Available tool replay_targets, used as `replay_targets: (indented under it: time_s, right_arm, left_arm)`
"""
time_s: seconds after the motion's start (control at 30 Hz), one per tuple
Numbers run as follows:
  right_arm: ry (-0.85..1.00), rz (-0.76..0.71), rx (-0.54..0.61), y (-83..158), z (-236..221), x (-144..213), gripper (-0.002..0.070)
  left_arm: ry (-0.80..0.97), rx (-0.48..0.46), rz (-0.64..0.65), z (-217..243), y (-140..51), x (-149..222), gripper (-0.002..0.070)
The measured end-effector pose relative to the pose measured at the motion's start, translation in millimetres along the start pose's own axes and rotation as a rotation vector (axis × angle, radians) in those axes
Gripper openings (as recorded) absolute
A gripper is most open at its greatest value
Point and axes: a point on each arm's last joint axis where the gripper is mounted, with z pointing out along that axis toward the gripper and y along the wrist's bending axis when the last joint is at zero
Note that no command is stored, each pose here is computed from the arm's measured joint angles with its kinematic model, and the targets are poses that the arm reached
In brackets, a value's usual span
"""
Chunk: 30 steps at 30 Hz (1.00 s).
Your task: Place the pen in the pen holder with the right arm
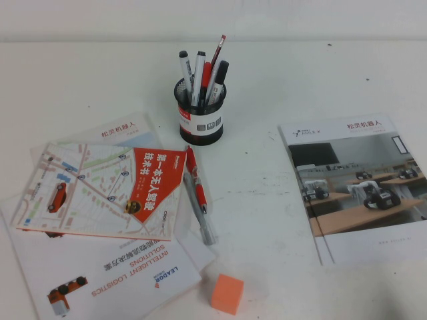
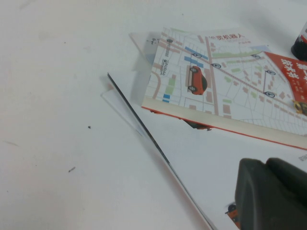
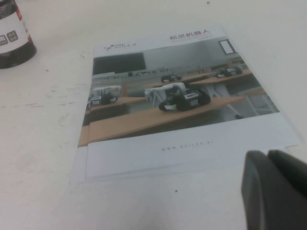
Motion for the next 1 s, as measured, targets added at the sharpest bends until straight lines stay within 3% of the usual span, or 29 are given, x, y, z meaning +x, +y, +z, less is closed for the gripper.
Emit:
replay_targets:
  time_s: [0.17, 0.3, 0.5, 0.57, 1.0]
  right_arm:
    - [-0.001, 0.027, -0.010, 0.9, 0.0, -0.1, -0.0020]
    - [-0.038, 0.191, -0.068, 5.9, -0.3, -4.0, -0.0020]
    - [-0.103, 0.746, -0.228, 15.4, -2.7, -15.8, -0.0020]
    - [-0.110, 0.845, -0.253, 16.2, -3.2, -17.8, -0.0020]
    - [-0.009, 0.904, -0.311, 24.0, -4.2, -13.2, -0.0020]
  left_arm:
    - [0.000, 0.000, 0.000, 0.0, 0.0, 0.0, -0.0002]
    - [0.000, 0.000, 0.000, 0.0, 0.0, 0.0, -0.0003]
    - [0.000, 0.000, 0.000, 0.0, 0.0, 0.0, -0.0003]
    - [0.000, 0.000, 0.000, 0.0, 0.0, 0.0, -0.0003]
    - [0.000, 0.001, -0.004, 0.0, -0.1, 0.0, -0.0002]
